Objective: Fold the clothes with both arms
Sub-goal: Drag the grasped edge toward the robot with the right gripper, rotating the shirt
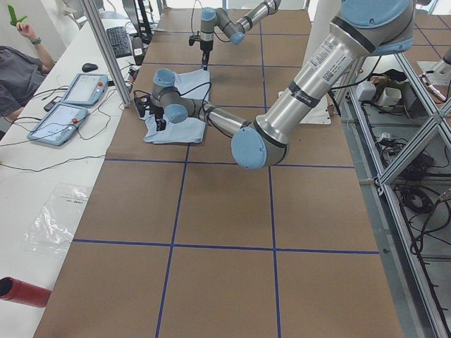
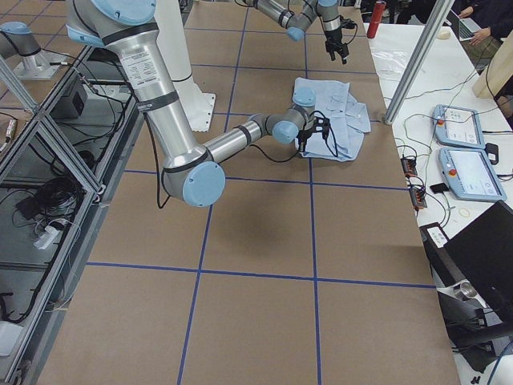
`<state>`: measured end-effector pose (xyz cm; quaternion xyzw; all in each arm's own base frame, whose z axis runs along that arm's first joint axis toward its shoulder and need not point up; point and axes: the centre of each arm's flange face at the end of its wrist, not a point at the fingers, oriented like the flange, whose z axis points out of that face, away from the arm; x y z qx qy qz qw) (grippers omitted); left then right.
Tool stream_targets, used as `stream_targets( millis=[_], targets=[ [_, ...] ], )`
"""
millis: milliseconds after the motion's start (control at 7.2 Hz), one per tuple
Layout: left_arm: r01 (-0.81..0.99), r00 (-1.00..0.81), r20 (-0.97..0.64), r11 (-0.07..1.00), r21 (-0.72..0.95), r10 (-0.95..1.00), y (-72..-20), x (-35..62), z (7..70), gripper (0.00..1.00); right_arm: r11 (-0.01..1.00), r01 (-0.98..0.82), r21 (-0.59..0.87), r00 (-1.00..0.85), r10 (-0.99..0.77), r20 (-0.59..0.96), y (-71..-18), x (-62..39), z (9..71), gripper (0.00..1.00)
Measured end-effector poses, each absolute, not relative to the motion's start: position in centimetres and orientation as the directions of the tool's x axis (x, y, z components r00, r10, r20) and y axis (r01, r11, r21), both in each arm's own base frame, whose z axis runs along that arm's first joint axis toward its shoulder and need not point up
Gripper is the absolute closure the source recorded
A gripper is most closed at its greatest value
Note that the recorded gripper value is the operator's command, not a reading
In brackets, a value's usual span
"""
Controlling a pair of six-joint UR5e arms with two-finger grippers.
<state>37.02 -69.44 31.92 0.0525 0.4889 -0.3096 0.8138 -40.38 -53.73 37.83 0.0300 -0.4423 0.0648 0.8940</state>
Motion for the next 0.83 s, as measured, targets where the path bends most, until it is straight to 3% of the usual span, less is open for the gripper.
stream_targets(
  millis=[417,833],
  targets=[
    [0.555,0.326,-0.833,0.803,-0.215,-0.448,-68.3,36.2,31.4,0.01,0.994,-0.111,-0.001,0.600,0.068,0.797,-48.9,-38.0,39.7,1.00],
    [0.557,0.319,-0.833,0.801,-0.221,-0.452,-67.7,35.9,31.4,0.01,0.998,-0.064,0.003,0.601,0.036,0.798,-40.2,-32.5,41.3,1.00]
  ],
)
